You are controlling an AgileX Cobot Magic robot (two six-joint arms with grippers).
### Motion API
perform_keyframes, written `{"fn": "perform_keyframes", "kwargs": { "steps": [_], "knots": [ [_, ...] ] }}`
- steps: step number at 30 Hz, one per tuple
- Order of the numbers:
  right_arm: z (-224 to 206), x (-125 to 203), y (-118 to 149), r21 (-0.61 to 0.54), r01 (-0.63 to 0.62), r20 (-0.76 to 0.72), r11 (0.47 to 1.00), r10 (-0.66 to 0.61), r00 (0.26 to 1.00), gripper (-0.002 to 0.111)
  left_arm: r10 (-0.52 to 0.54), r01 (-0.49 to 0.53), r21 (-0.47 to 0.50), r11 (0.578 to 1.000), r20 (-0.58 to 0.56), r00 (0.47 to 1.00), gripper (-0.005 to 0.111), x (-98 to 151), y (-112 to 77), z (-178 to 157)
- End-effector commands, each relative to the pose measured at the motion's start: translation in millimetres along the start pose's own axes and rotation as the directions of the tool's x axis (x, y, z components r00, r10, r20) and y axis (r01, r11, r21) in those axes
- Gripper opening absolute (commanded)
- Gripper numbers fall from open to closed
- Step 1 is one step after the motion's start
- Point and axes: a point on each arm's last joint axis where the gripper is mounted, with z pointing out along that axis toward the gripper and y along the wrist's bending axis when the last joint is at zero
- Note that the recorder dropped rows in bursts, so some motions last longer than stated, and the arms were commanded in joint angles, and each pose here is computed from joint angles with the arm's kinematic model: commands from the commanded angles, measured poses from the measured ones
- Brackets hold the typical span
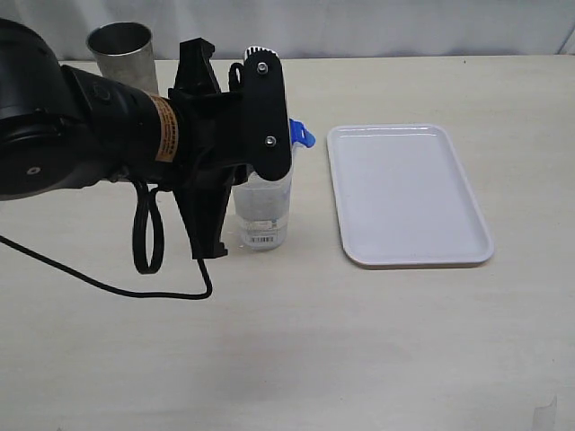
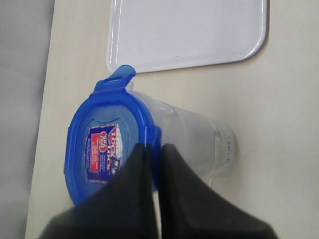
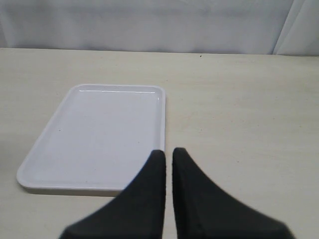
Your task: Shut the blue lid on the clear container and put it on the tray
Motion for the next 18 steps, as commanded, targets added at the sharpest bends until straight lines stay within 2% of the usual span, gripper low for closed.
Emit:
{"fn": "perform_keyframes", "kwargs": {
  "steps": [1, 9, 18],
  "knots": [
    [-0.1, 0.0, -0.2, 0.003, -0.002, 0.007, 1.000, 0.002, 1.000, 0.005, -0.011, 0.011, 0.003, 1.000, 0.010, 1.000, 0.000, -1.1, -1.1, -0.9],
    [-0.1, 0.0, -0.2, 0.003, -0.002, 0.007, 1.000, 0.002, 1.000, 0.005, -0.034, 0.034, -0.003, 0.999, 0.040, 0.999, 0.000, -3.9, -0.4, -1.0],
    [-0.1, 0.0, -0.2, 0.003, -0.002, 0.007, 1.000, 0.002, 1.000, 0.005, -0.060, 0.060, 0.033, 0.998, -0.006, 0.998, 0.000, 0.2, -3.8, -1.0]
  ]
}}
